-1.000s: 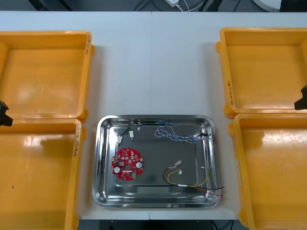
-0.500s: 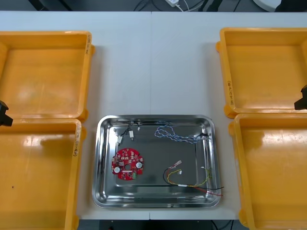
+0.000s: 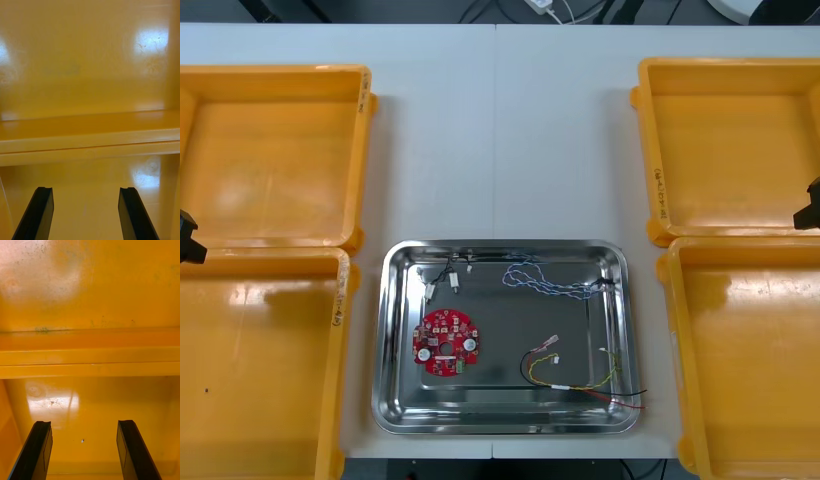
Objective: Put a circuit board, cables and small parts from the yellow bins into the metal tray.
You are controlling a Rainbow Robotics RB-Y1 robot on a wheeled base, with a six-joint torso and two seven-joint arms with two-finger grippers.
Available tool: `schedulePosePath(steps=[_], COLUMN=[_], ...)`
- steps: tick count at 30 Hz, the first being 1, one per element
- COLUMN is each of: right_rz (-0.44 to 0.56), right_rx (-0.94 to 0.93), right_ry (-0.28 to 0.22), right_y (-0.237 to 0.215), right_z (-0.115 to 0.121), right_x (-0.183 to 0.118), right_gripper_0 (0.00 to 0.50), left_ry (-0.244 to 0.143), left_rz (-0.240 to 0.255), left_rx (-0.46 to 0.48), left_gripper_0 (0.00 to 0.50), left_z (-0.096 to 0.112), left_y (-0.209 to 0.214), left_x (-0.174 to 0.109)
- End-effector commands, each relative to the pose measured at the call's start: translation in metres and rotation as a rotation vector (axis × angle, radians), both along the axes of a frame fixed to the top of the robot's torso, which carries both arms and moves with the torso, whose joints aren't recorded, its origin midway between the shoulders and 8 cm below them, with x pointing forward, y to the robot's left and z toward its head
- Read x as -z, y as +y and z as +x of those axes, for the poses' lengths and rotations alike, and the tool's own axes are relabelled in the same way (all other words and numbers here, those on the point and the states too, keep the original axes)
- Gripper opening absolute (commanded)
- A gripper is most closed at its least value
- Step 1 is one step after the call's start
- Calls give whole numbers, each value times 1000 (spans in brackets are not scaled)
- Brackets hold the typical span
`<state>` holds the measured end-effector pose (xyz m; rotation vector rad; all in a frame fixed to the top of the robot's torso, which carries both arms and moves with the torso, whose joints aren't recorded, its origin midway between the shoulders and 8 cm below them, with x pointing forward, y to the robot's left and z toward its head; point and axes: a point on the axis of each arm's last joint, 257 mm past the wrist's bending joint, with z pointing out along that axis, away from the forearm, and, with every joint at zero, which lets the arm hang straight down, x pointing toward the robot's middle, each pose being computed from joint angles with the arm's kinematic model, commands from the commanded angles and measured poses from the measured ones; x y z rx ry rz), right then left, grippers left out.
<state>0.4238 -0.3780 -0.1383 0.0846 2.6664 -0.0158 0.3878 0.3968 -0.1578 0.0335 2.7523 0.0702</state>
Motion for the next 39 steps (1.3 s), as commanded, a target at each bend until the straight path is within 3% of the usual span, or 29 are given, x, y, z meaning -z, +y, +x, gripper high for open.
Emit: schedulePosePath(steps=[1, 39], right_rz=[-39, -39], right_rx=[29, 29], right_ry=[-42, -42], right_y=[-20, -20], right_z=[2, 2], right_x=[-21, -21], right_gripper_0=[500, 500], left_ry=[-11, -11], left_rz=[69, 69], left_rx=[45, 45], left_gripper_0=[500, 500], left_z=[-4, -4], left_y=[20, 20], left_x=[-15, -15])
